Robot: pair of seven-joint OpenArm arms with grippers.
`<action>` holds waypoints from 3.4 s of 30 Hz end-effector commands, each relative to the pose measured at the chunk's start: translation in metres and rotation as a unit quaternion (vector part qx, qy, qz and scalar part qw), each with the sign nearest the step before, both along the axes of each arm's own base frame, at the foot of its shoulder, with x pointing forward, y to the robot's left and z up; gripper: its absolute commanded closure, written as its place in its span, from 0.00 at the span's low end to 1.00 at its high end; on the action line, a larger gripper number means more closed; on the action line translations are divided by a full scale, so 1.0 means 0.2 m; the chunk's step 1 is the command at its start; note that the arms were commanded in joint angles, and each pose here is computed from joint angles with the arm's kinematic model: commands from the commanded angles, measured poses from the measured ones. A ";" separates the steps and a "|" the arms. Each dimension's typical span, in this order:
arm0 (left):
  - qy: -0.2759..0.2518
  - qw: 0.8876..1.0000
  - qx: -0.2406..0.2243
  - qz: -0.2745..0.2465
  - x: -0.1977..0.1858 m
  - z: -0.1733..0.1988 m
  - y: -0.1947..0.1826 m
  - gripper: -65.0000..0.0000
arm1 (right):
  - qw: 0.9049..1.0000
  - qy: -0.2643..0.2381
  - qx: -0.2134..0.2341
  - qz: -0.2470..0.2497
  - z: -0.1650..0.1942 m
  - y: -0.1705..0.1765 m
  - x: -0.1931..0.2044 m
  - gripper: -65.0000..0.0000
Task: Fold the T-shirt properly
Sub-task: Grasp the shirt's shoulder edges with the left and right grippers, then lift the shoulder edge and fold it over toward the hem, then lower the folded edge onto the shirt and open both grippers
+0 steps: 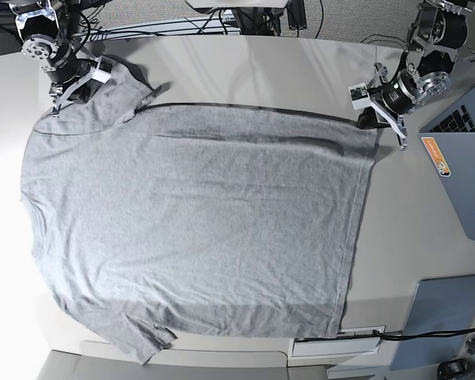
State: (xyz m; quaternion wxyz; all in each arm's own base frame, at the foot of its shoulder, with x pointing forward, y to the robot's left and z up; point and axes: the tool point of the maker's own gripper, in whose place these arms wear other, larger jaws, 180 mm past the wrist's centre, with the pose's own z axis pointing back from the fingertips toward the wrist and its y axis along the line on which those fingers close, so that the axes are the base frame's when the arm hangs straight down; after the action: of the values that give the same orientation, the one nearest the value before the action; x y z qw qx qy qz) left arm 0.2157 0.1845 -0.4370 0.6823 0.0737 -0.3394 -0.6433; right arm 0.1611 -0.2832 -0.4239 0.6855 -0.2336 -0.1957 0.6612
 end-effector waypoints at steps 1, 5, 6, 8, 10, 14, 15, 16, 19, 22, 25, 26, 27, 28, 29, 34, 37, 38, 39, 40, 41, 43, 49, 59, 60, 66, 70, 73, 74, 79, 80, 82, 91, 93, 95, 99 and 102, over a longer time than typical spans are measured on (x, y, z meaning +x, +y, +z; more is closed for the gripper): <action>0.041 0.999 0.003 -0.001 -0.08 -0.05 0.01 1.00 | 1.000 0.022 -0.011 -0.014 -0.02 -0.04 -0.05 1.00; 0.043 0.996 -0.071 0.043 -0.06 0.01 -0.01 1.00 | 0.996 -0.022 -0.002 -0.090 0.05 -0.08 -0.02 1.00; 0.048 0.994 -0.088 0.054 -0.06 0.03 -0.01 1.00 | 0.995 -0.031 -0.001 -0.100 0.08 -0.08 -0.03 1.00; 0.055 0.989 -0.117 0.074 -0.08 0.08 0.02 1.00 | 0.995 -0.033 -0.002 -0.099 0.11 -0.07 -0.06 1.00; 0.061 0.986 -0.131 0.081 -0.12 0.13 0.04 1.00 | 0.995 -0.032 -0.007 -0.099 0.14 -0.08 -0.11 1.00; 0.078 0.980 -0.151 0.099 -0.24 0.21 0.08 1.00 | 0.994 -0.026 -0.023 -0.106 0.21 -0.13 -0.20 1.00; 0.079 0.979 -0.155 0.105 -0.27 0.23 0.10 1.00 | 0.994 -0.022 -0.028 -0.108 0.23 -0.14 -0.23 1.00; 0.080 0.978 -0.157 0.113 -0.30 0.25 0.12 1.00 | 0.994 -0.018 -0.031 -0.107 0.24 -0.15 -0.26 1.00; 0.081 0.973 -0.167 0.136 -0.38 0.32 0.17 1.00 | 0.994 -0.003 -0.035 -0.102 0.27 -0.14 -0.35 1.00; 0.084 0.970 -0.172 0.151 -0.46 0.39 0.20 1.00 | 0.994 0.006 -0.034 -0.100 0.29 -0.13 -0.43 1.00; 0.095 0.968 -0.179 0.148 -0.56 0.45 0.21 1.00 | 0.994 0.011 -0.033 -0.099 0.29 -0.13 -0.50 1.00; 0.097 0.967 -0.184 0.147 -0.59 0.47 0.21 1.00 | 0.994 0.012 -0.036 -0.099 0.29 -0.13 -0.52 1.00; 0.098 0.966 -0.188 0.146 -0.61 0.49 0.22 1.00 | 0.994 0.013 -0.039 -0.098 0.30 -0.13 -0.55 1.00; 0.100 0.965 -0.192 0.147 -0.64 0.50 0.23 1.00 | 0.994 0.014 -0.044 -0.095 0.30 -0.14 -0.57 1.00; 0.101 0.965 -0.193 0.148 -0.66 0.51 0.24 1.00 | 0.995 0.015 -0.049 -0.090 0.31 -0.14 -0.59 1.00; 0.075 0.964 -0.211 0.141 -0.63 0.58 0.25 1.00 | 0.995 -0.043 -0.053 -0.078 0.40 -0.12 -0.51 1.00; 0.041 0.965 -0.214 0.144 -0.54 0.61 0.26 1.00 | 0.993 -0.082 -0.046 -0.075 0.46 -0.10 -0.41 1.00; 0.030 0.966 -0.213 0.144 -0.52 0.62 0.27 1.00 | 0.992 -0.092 -0.046 -0.076 0.47 -0.10 -0.38 1.00; 0.022 0.966 -0.212 0.145 -0.49 0.63 0.27 1.00 | 0.991 -0.102 -0.045 -0.077 0.47 -0.10 -0.35 1.00; 0.017 0.967 -0.209 0.146 -0.47 0.63 0.28 1.00 | 0.990 -0.112 -0.044 -0.078 0.48 -0.11 -0.31 1.00; 0.011 0.967 -0.206 0.147 -0.45 0.63 0.29 1.00 | 0.988 -0.125 -0.042 -0.081 0.50 -0.11 -0.27 1.00; -0.002 0.968 -0.201 0.150 -0.40 0.64 0.30 1.00 | 0.984 -0.151 -0.028 -0.090 0.52 -0.10 -0.18 1.00; -0.050 0.949 -0.250 0.184 -0.21 0.69 0.38 1.00 | 0.975 -0.192 0.017 -0.107 0.58 -0.07 0.04 1.00; -0.049 0.946 -0.252 0.198 0.05 0.47 0.24 1.00 | 0.959 -0.250 0.072 -0.110 0.68 -0.03 0.25 1.00; -0.052 0.946 -0.243 0.207 0.08 0.45 0.25 1.00 | 0.959 -0.252 0.071 -0.111 0.68 -0.03 0.26 1.00; -0.065 0.923 -0.284 0.251 0.27 0.51 0.27 1.00 | 0.952 -0.259 0.102 -0.126 0.65 -0.07 0.32 1.00; -0.054 0.923 -0.294 0.242 0.31 0.50 0.25 1.00 | 0.948 -0.265 0.108 -0.137 0.63 -0.11 0.37 1.00; -0.061 0.918 -0.304 0.249 0.35 0.51 0.25 1.00 | 0.944 -0.265 0.132 -0.145 0.60 -0.12 0.40 1.00; -0.062 0.915 -0.308 0.252 0.37 0.50 0.25 1.00 | 0.944 -0.264 0.133 -0.147 0.59 -0.13 0.41 1.00; -0.061 0.907 -0.317 0.269 0.43 0.47 0.28 1.00 | 0.948 -0.252 0.142 -0.135 0.50 -0.06 0.48 1.00; -0.062 0.906 -0.319 0.272 0.44 0.47 0.29 1.00 | 0.948 -0.252 0.141 -0.131 0.49 -0.05 0.51 1.00; -0.063 0.903 -0.321 0.278 0.46 0.46 0.30 1.00 | 0.949 -0.250 0.145 -0.129 0.46 -0.02 0.55 1.00; -0.063 0.905 -0.311 0.283 0.48 0.43 0.32 1.00 | 0.948 -0.261 0.125 -0.130 0.46 -0.02 0.69 1.00; -0.058 0.905 -0.315 0.280 0.47 0.42 0.31 1.00 | 0.947 -0.268 0.117 -0.136 0.48 -0.04 0.72 1.00; -0.045 0.907 -0.319 0.270 0.46 0.41 0.28 1.00 | 0.945 -0.275 0.101 -0.144 0.51 -0.07 0.74 1.00; -0.050 0.910 -0.314 0.268 0.48 0.42 0.28 1.00 | 0.944 -0.279 0.099 -0.145 0.52 -0.07 0.76 1.00; -0.062 0.909 -0.308 0.275 0.49 0.43 0.30 1.00 | 0.944 -0.279 0.100 -0.146 0.52 -0.07 0.76 1.00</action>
State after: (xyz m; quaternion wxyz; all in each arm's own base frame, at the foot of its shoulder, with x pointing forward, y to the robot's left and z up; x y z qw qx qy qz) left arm 0.3055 0.2390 -0.3671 0.8115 -0.0206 -0.5080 -0.2879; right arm 0.3055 -0.2921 -0.3354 0.7277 -0.3449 -0.3958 0.4415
